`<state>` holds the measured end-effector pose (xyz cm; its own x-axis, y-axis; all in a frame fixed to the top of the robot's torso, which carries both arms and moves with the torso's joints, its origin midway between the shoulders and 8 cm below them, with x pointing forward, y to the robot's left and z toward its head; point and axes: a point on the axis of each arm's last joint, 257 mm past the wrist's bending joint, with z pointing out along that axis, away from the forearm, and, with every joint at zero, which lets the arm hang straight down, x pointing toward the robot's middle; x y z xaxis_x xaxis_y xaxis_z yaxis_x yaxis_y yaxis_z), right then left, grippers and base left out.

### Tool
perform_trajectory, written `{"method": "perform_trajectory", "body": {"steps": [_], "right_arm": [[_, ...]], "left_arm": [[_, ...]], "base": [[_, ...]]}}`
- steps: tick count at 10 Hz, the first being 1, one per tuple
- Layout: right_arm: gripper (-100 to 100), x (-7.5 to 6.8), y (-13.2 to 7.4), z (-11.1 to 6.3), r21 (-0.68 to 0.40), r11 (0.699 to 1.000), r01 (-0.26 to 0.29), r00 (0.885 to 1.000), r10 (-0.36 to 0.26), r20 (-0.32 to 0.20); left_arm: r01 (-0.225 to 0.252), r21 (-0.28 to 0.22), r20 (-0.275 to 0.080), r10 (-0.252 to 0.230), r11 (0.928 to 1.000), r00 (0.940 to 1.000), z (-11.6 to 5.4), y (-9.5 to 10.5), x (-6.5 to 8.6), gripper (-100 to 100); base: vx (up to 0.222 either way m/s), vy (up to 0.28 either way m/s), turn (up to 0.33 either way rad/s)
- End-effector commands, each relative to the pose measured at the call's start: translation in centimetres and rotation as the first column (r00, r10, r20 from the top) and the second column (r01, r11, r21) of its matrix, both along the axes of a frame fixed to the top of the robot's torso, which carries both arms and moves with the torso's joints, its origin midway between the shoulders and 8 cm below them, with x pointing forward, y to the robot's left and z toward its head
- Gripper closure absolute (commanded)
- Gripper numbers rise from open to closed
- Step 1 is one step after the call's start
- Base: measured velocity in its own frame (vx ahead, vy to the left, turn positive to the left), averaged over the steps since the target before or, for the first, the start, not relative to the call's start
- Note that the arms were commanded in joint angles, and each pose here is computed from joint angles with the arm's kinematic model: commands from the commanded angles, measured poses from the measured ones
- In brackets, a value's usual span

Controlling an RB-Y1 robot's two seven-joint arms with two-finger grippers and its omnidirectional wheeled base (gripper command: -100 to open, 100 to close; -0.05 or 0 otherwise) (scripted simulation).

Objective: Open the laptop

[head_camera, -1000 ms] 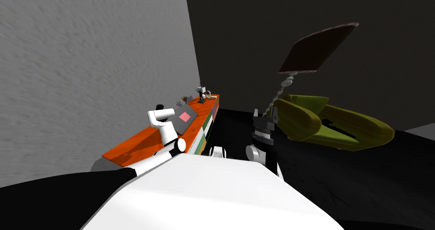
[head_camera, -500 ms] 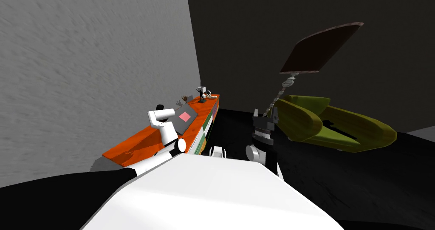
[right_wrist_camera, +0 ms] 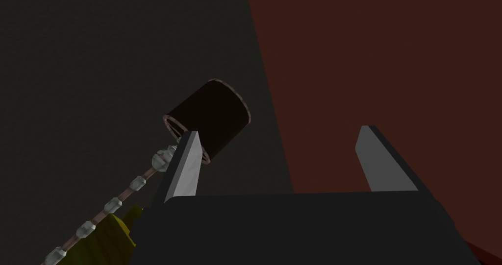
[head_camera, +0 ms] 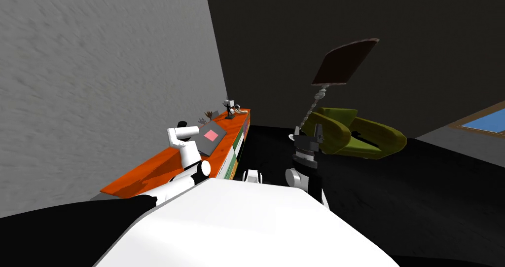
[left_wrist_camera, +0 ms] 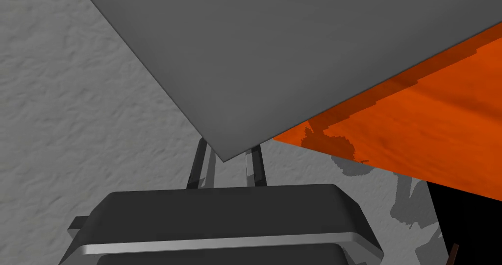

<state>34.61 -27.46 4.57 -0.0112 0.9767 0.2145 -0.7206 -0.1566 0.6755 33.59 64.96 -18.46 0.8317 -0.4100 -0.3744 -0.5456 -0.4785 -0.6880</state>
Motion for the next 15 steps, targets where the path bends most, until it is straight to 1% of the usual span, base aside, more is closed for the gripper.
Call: {"method": "perform_trajectory", "body": {"steps": [1, 2, 3, 4, 6, 7, 8, 10, 11, 12, 13, 14, 15], "right_arm": [[0, 0.0, 0.0, 0.0, 0.000, 1.000, 0.000, 1.000, 0.000, 0.000], [0, 0.0, 0.0, 0.0, 0.000, 1.000, 0.000, 1.000, 0.000, 0.000], [0, 0.0, 0.0, 0.0, 0.000, 1.000, 0.000, 1.000, 0.000, 0.000], [0, 0.0, 0.0, 0.0, 0.000, 1.000, 0.000, 1.000, 0.000, 0.000], [0, 0.0, 0.0, 0.0, 0.000, 1.000, 0.000, 1.000, 0.000, 0.000], [0, 0.0, 0.0, 0.0, 0.000, 1.000, 0.000, 1.000, 0.000, 0.000], [0, 0.0, 0.0, 0.0, 0.000, 1.000, 0.000, 1.000, 0.000, 0.000], [0, 0.0, 0.0, 0.0, 0.000, 1.000, 0.000, 1.000, 0.000, 0.000], [0, 0.0, 0.0, 0.0, 0.000, 1.000, 0.000, 1.000, 0.000, 0.000], [0, 0.0, 0.0, 0.0, 0.000, 1.000, 0.000, 1.000, 0.000, 0.000], [0, 0.0, 0.0, 0.0, 0.000, 1.000, 0.000, 1.000, 0.000, 0.000], [0, 0.0, 0.0, 0.0, 0.000, 1.000, 0.000, 1.000, 0.000, 0.000], [0, 0.0, 0.0, 0.0, 0.000, 1.000, 0.000, 1.000, 0.000, 0.000]], "left_arm": [[0.007, -0.043, -0.049, -0.009, 0.9991, 0.9987, -2.4, -0.2, 0.0, 100], [-0.022, -0.010, -0.010, 0.022, 0.9997, 0.9997, -1.5, 2.3, -0.8, 100], [-0.041, -0.004, -0.009, 0.041, 0.9991, 0.9991, -1.1, 3.4, -1.2, 100], [-0.044, -0.019, -0.036, 0.043, 0.9988, 0.9984, -2.1, 3.6, -1.5, 100], [-0.045, -0.051, -0.076, 0.041, 0.9977, 0.9963, -4.0, 3.3, -1.7, 100], [-0.074, -0.020, -0.033, 0.074, 0.9970, 0.9967, -2.9, 5.8, -2.7, 100], [-0.099, -0.015, -0.035, 0.098, 0.9950, 0.9945, -2.5, 7.0, -3.4, 100], [-0.107, -0.052, -0.087, 0.102, 0.9929, 0.9910, -4.8, 6.9, -4.0, 100], [-0.108, -0.058, -0.095, 0.102, 0.9925, 0.9903, -5.2, 6.8, -4.1, 100], [-0.108, -0.060, -0.097, 0.102, 0.9923, 0.9900, -5.3, 6.8, -4.2, 100], [-0.140, -0.037, -0.061, 0.138, 0.9895, 0.9886, -4.3, 9.3, -5.5, 100], [-0.167, -0.027, -0.056, 0.165, 0.9856, 0.9846, -3.6, 10.5, -6.2, 100], [-0.175, -0.042, -0.078, 0.171, 0.9837, 0.9821, -4.6, 10.4, -6.7, 100]], "base": [[0.019, 0.015, 0.033], [-0.091, 0.001, -0.251], [-0.135, 0.001, -0.350], [-0.079, 0.011, -0.260], [-0.012, 0.010, -0.034], [-0.084, -0.002, -0.305], [-0.141, -0.006, -0.368], [-0.047, 0.012, -0.132], [0.018, 0.015, 0.016], [0.020, 0.003, 0.030], [-0.087, -0.018, -0.330], [-0.156, -0.016, -0.399], [-0.093, -0.017, -0.249]]}}
